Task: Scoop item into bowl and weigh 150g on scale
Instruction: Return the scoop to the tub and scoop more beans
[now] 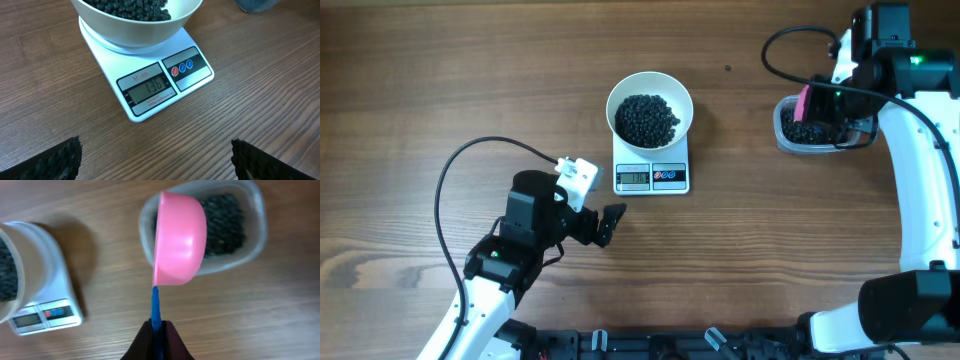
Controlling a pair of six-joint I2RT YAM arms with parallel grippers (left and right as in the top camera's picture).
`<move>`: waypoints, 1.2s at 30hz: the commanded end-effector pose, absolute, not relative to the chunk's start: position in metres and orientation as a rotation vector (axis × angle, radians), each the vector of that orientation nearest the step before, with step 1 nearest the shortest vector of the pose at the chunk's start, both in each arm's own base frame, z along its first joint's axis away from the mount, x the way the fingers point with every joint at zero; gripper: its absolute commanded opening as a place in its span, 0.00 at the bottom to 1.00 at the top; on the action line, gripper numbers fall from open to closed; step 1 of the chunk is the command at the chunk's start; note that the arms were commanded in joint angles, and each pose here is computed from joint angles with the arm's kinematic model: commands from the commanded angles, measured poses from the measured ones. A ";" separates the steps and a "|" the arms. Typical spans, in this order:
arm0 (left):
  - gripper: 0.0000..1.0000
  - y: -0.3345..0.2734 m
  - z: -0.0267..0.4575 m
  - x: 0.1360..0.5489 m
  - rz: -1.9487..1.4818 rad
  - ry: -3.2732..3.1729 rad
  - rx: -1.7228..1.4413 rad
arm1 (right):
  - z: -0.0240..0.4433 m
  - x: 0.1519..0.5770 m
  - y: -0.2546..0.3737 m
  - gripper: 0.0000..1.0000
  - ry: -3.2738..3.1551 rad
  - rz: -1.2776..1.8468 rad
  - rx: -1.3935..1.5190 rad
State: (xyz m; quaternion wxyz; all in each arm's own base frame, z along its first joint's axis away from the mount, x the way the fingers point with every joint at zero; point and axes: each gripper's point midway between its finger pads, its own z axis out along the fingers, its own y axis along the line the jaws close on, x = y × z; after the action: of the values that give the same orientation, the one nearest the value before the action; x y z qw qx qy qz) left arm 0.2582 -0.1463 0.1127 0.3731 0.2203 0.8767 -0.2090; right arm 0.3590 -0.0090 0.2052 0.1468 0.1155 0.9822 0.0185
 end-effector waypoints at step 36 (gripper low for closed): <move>1.00 -0.148 0.121 0.262 -0.527 2.219 0.577 | 0.106 0.374 -0.049 0.04 3.026 -0.323 0.451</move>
State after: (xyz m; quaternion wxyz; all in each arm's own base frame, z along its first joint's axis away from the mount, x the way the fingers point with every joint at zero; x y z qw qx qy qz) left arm 0.2582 -0.1463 0.1127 0.3731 0.2203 0.8767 -0.2090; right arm 0.3829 -0.0406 0.1168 0.0532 0.1148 0.9890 -0.0771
